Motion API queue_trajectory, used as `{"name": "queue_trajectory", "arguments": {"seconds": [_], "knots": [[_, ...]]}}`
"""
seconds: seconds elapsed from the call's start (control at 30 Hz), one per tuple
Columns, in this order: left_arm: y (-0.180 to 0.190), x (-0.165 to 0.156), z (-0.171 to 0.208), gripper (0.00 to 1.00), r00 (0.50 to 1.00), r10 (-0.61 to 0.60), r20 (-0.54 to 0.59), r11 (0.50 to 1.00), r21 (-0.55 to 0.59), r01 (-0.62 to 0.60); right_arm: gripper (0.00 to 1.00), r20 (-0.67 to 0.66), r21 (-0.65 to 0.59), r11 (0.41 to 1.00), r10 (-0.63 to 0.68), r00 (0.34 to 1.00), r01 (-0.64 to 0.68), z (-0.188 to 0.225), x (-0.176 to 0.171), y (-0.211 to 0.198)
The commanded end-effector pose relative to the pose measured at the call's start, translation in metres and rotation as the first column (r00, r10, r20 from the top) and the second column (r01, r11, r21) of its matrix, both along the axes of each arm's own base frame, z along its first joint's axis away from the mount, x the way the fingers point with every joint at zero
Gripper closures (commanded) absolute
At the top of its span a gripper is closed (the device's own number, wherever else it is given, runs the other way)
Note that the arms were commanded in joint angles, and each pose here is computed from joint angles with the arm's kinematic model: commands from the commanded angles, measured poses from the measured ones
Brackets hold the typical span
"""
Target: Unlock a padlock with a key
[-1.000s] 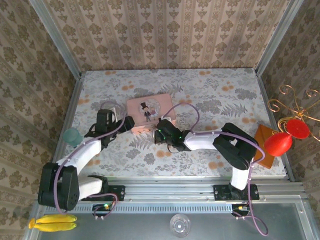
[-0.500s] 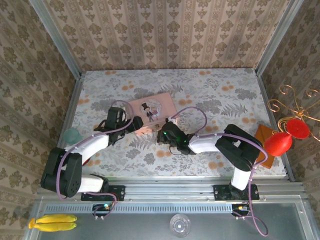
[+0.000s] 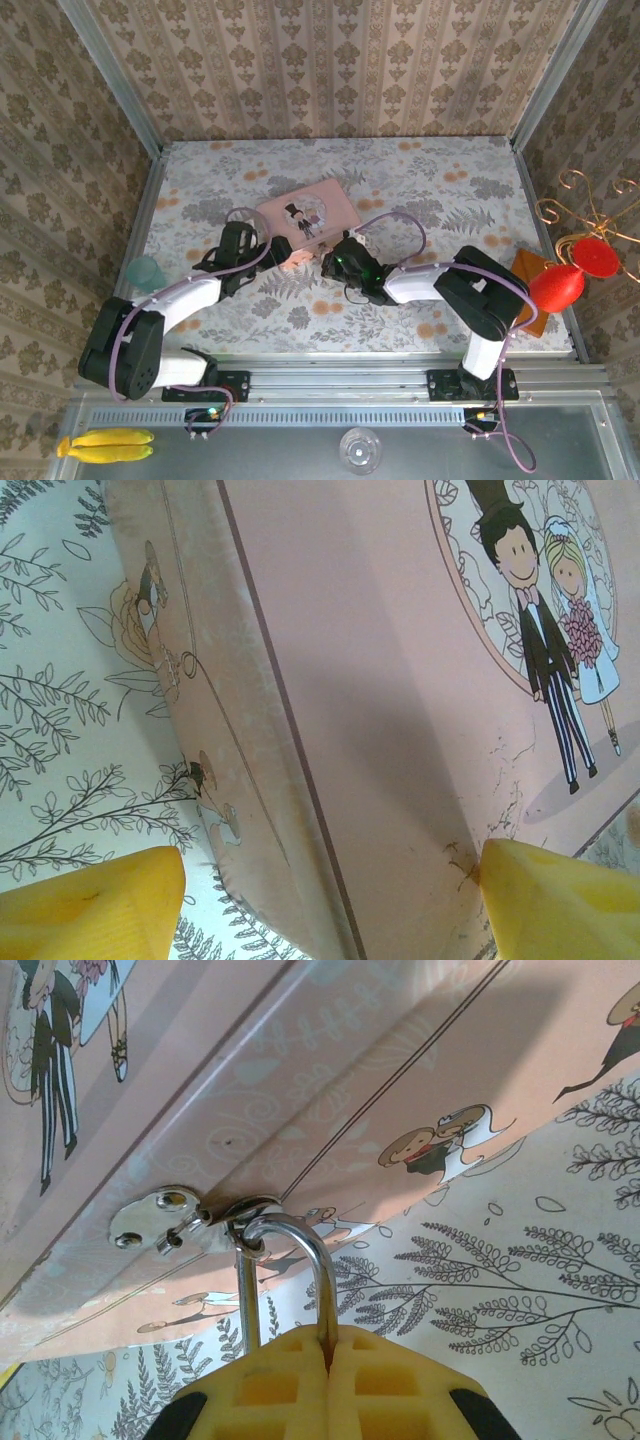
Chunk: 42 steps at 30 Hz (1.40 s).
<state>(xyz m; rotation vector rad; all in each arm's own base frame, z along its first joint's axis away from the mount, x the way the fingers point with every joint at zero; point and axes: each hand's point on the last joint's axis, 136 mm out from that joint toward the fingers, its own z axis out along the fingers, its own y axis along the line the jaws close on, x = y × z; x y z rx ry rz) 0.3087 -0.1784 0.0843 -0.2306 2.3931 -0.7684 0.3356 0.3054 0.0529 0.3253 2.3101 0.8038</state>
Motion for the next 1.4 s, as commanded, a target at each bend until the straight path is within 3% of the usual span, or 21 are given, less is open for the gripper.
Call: {"name": "queue_trajectory", "arguments": {"seconds": [0.0,1.1,1.37], "knots": [[0.006,-0.012,-0.02,0.22,0.998,0.019,-0.062,0.999,0.032,-0.017,1.0,0.062,0.058,0.997,-0.059,0.996,0.056,0.034,0.018,-0.001],[-0.011,-0.027,-0.04,0.22,0.996,-0.043,-0.084,0.987,0.15,0.055,1.0,-0.118,0.214,0.935,-0.262,0.958,0.282,0.012,0.049,-0.031],[-0.015,-0.026,-0.041,0.22,0.996,-0.047,-0.081,0.989,0.139,0.058,1.0,-0.153,0.284,0.875,-0.361,0.92,0.391,0.014,0.058,-0.044]]}}
